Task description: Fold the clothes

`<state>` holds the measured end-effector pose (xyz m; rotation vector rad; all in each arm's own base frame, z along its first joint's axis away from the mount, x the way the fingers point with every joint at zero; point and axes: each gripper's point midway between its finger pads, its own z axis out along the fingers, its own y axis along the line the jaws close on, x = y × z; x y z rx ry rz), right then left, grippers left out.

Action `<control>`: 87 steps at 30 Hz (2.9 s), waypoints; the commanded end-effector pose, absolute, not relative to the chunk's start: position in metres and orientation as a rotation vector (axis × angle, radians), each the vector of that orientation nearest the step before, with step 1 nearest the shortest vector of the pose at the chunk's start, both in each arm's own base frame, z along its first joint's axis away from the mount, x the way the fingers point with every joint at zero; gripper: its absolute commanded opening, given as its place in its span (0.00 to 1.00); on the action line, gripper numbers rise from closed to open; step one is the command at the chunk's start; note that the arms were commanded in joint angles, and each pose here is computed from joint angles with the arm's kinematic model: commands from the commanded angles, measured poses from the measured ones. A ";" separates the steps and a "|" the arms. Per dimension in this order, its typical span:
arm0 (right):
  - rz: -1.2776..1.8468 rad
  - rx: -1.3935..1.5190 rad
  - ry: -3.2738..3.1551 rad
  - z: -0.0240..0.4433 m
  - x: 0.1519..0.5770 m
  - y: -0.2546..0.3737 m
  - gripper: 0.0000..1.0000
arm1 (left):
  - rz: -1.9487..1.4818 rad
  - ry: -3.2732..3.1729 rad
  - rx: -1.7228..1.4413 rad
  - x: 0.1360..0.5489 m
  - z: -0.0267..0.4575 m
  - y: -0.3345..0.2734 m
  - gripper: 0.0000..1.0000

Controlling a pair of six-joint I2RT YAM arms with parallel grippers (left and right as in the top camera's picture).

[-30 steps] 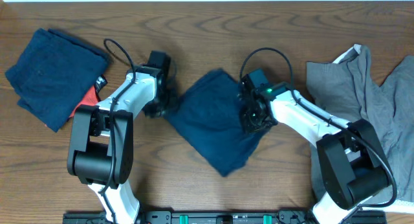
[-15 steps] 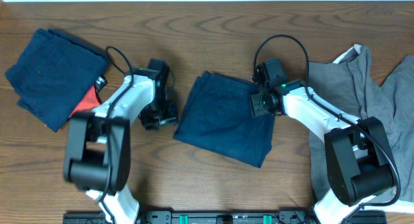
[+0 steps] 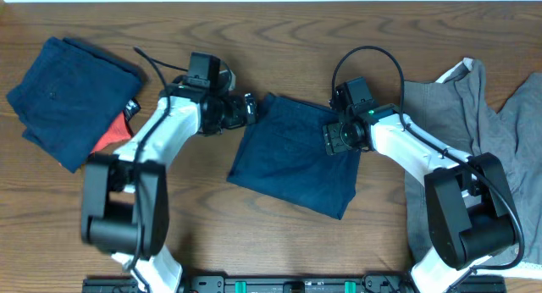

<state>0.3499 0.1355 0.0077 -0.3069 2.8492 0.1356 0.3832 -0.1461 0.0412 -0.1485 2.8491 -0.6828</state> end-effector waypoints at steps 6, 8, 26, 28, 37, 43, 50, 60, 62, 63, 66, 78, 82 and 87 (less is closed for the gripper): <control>0.144 -0.334 2.874 0.002 0.342 0.138 0.75 | -0.897 2.948 -0.044 0.363 0.002 -0.188 0.98; 0.144 -0.334 2.874 0.002 0.342 0.138 0.75 | -0.896 2.981 -0.025 0.356 -0.007 -0.195 0.95; 0.154 -0.262 2.814 0.065 0.346 0.121 0.80 | -0.582 2.767 -0.276 0.413 0.070 -0.084 0.06; 0.160 -0.243 2.784 0.077 0.348 0.117 0.81 | -0.505 2.663 -0.362 0.427 0.102 -0.045 0.06; 0.172 -0.227 2.731 0.100 0.346 0.113 0.83 | -0.212 2.102 -0.654 0.435 0.251 0.136 0.06; 0.172 -0.230 2.735 0.099 0.345 0.114 0.82 | -0.094 2.000 -0.849 0.403 0.254 0.223 0.09; 0.167 -0.231 2.754 0.098 0.341 0.112 0.83 | -0.064 2.042 -1.019 0.378 0.213 0.265 0.36; 0.164 -0.231 2.766 0.096 0.339 0.111 0.84 | -0.167 2.036 -1.071 0.382 0.202 0.262 0.90; 0.165 -0.230 2.763 0.097 0.339 0.112 0.86 | -0.239 2.052 -1.019 0.392 0.204 0.245 0.90; 0.167 -0.230 2.760 0.097 0.340 0.112 0.86 | -0.252 2.058 -1.005 0.395 0.204 0.240 0.90; 0.223 -0.239 2.747 0.099 0.342 0.119 0.88 | -0.293 2.109 -0.905 0.414 0.204 0.205 0.91; 0.295 -0.112 2.672 0.109 0.364 0.111 0.94 | -0.215 2.555 -0.300 0.432 0.148 -0.004 0.98; 0.264 0.005 2.709 0.104 0.364 0.079 0.99 | -0.188 2.785 -0.213 0.388 0.119 -0.039 0.98; 0.233 0.180 2.860 0.090 0.333 0.038 0.99 | -0.142 3.080 -0.214 0.316 0.104 -0.043 0.98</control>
